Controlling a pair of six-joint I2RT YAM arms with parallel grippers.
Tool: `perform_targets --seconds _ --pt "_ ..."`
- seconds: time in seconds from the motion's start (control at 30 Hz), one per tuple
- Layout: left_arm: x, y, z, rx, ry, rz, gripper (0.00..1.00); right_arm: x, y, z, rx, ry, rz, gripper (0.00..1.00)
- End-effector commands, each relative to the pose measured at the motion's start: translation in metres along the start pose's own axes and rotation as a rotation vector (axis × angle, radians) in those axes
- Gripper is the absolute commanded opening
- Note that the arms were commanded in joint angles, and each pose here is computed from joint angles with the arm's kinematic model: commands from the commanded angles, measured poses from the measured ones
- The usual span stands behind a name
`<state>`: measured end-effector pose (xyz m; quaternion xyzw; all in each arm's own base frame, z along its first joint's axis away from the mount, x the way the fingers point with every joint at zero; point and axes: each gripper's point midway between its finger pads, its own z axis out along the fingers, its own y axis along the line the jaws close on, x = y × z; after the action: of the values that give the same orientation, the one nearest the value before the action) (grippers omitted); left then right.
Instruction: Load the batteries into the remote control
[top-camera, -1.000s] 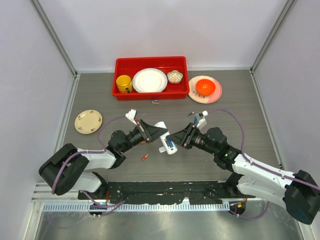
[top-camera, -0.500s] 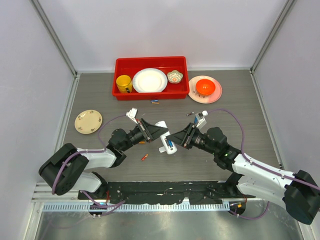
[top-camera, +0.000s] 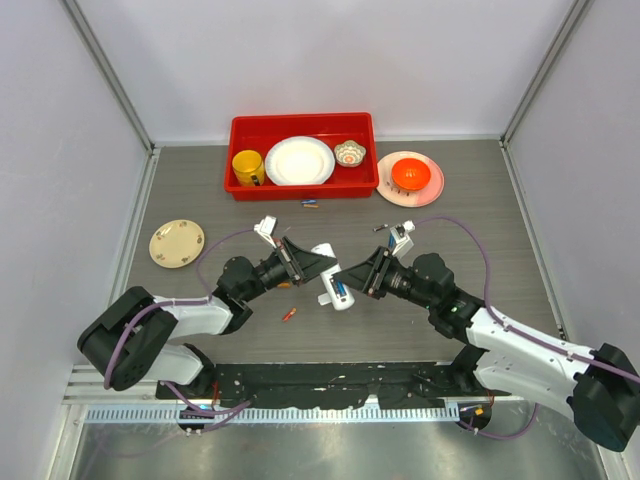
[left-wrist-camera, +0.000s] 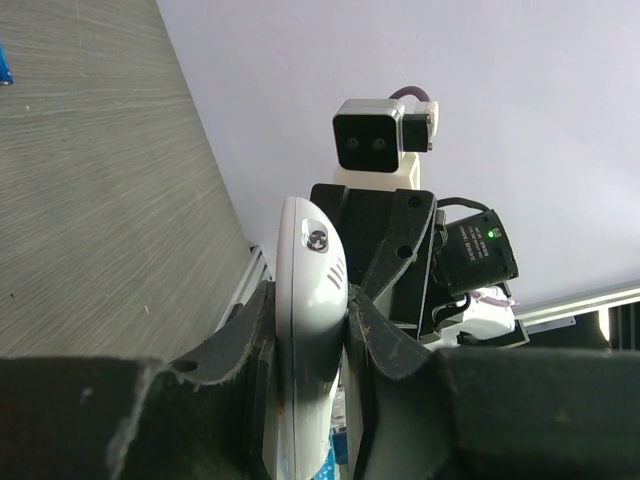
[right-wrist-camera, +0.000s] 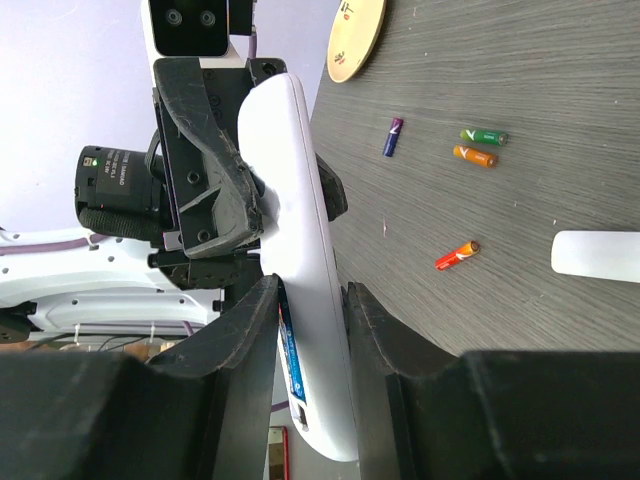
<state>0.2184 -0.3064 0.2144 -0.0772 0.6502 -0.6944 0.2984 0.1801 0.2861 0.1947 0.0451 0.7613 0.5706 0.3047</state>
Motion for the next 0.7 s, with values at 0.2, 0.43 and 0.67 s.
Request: perform_targets --seconds 0.2,0.43,0.67 --pt "-0.047 -0.097 -0.007 0.359 -0.201 0.154 0.0 0.035 -0.043 -0.015 0.168 0.15 -0.032 0.01" --pt "-0.053 -0.1 -0.006 0.365 -0.209 0.16 0.0 0.04 -0.051 -0.02 0.199 0.175 -0.048 0.01" --pt "-0.057 -0.099 -0.003 0.364 -0.214 0.16 0.0 0.046 -0.057 -0.023 0.218 0.198 -0.047 0.01"
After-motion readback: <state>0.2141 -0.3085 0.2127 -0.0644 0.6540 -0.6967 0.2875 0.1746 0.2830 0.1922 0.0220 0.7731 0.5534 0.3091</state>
